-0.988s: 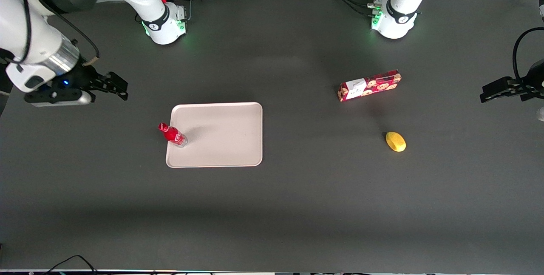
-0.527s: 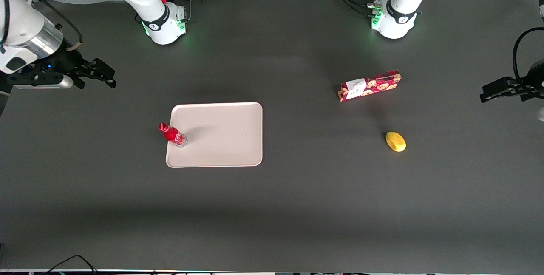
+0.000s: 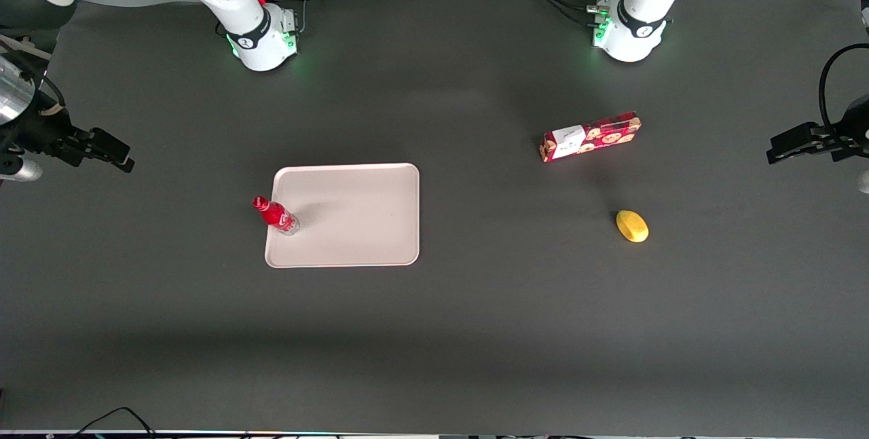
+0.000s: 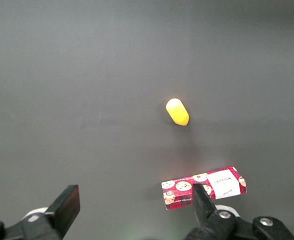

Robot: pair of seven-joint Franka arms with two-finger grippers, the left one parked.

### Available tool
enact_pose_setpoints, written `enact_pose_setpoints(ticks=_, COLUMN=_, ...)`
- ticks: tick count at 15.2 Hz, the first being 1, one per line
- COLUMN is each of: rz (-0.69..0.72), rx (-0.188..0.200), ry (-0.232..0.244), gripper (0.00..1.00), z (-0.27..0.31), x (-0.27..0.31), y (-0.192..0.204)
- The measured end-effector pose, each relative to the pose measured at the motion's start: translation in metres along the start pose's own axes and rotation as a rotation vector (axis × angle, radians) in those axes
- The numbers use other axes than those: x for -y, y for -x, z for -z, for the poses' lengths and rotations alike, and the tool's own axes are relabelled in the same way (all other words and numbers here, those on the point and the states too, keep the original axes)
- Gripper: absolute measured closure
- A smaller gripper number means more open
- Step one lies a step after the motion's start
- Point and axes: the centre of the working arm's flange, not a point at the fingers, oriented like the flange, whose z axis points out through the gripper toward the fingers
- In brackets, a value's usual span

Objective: Place coke bottle on tray

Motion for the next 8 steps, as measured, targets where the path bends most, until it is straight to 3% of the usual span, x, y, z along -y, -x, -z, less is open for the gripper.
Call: enact_pose_setpoints(ticks=8, rz=-0.014, rx=0.006, ry=0.006, gripper=0.0, z=-0.0057, x=-0.005, y=-0.0151)
